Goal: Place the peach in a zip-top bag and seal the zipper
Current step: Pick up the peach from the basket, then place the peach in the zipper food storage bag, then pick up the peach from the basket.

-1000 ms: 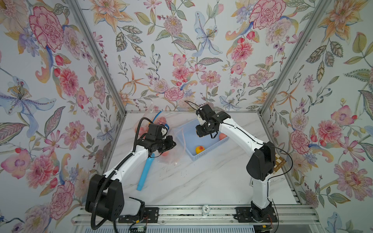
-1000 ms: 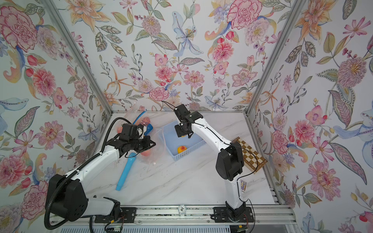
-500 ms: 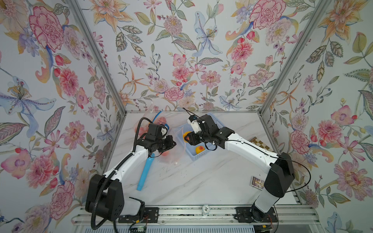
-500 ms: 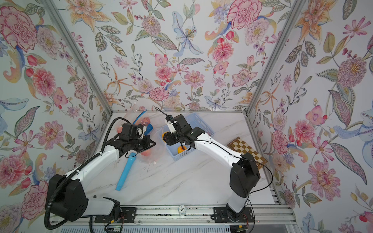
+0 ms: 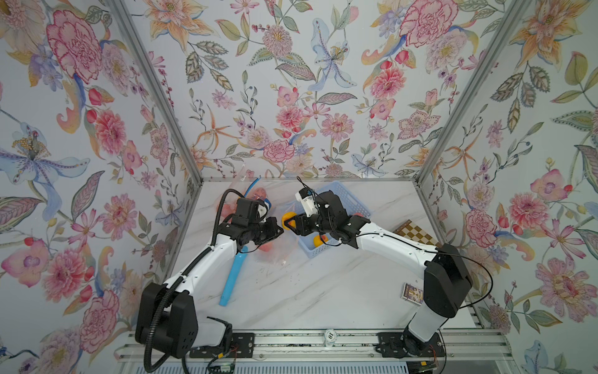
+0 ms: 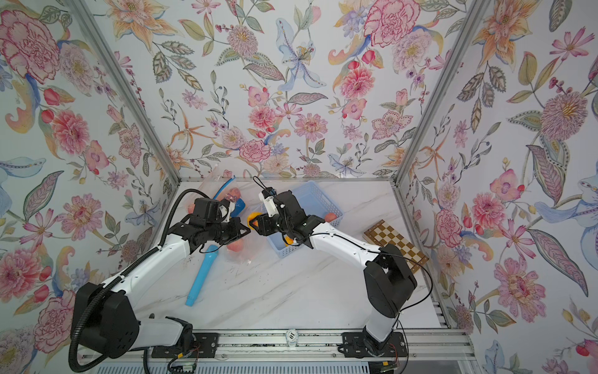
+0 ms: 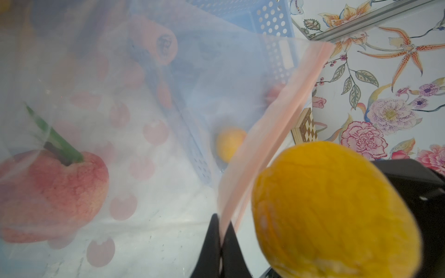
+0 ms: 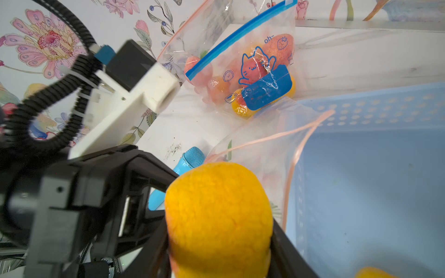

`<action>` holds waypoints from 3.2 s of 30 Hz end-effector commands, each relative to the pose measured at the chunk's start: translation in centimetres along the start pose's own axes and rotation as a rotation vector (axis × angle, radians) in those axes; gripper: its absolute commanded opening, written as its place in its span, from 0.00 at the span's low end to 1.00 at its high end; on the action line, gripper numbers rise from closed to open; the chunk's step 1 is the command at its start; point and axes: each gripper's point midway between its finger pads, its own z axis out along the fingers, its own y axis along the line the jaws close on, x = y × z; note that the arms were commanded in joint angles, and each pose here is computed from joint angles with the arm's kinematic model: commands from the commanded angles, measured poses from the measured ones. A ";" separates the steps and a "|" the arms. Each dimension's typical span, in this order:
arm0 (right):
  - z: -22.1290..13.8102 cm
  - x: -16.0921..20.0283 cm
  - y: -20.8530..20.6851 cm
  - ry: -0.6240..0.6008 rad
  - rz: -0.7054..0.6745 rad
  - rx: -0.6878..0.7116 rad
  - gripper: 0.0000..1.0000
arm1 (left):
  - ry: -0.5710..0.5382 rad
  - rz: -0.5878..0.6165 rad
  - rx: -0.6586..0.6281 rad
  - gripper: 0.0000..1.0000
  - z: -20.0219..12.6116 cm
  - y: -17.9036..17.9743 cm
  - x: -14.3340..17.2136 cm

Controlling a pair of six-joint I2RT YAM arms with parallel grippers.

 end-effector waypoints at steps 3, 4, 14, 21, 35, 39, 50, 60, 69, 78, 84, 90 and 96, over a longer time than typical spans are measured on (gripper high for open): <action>1.1 -0.1 -1.3 -0.001 0.015 0.063 0.52 | 0.007 0.014 0.054 0.00 -2.1 -1.8 0.4; 1.2 0.1 -1.6 0.004 0.017 0.077 0.52 | 0.008 0.016 0.055 0.00 -2.3 -1.9 0.6; 2.2 1.7 -1.5 0.083 -0.061 0.160 0.64 | 0.044 0.012 0.104 0.00 -3.1 -2.9 1.4; 2.0 1.3 -0.4 0.074 -0.090 0.149 0.79 | 0.052 -0.013 0.078 0.00 -2.6 -1.8 1.7; -2.8 -2.2 0.2 -0.034 -0.111 0.192 0.79 | 0.025 -0.033 0.022 0.00 -2.5 0.0 1.4; -5.7 -3.5 -1.6 -0.074 -0.101 0.298 0.79 | 0.018 -0.036 0.004 0.00 -2.4 0.6 1.4; -12.7 -1.2 -14.2 0.065 0.189 0.722 0.78 | 0.008 -0.035 -0.006 0.00 -2.1 1.0 1.3; -13.8 1.3 -23.2 0.228 0.277 0.915 0.78 | 0.001 -0.044 -0.009 0.00 -1.8 1.4 1.3; -12.4 2.4 -27.4 0.309 0.290 0.967 0.77 | 0.000 -0.049 -0.005 0.00 -1.6 1.5 1.2; -10.9 3.3 -30.3 0.388 0.267 1.023 0.74 | 0.003 -0.053 0.002 0.00 -1.4 1.4 1.3; -10.0 4.2 -31.7 0.425 0.267 1.038 0.73 | 0.009 -0.060 0.005 0.00 -1.2 1.5 1.4; -8.9 5.0 -32.3 0.456 0.263 1.021 0.73 | 0.011 -0.062 0.010 0.00 -1.0 1.5 1.3; -7.8 5.9 -32.8 0.486 0.269 1.004 0.73 | 0.014 -0.058 0.010 0.00 -1.0 1.5 1.4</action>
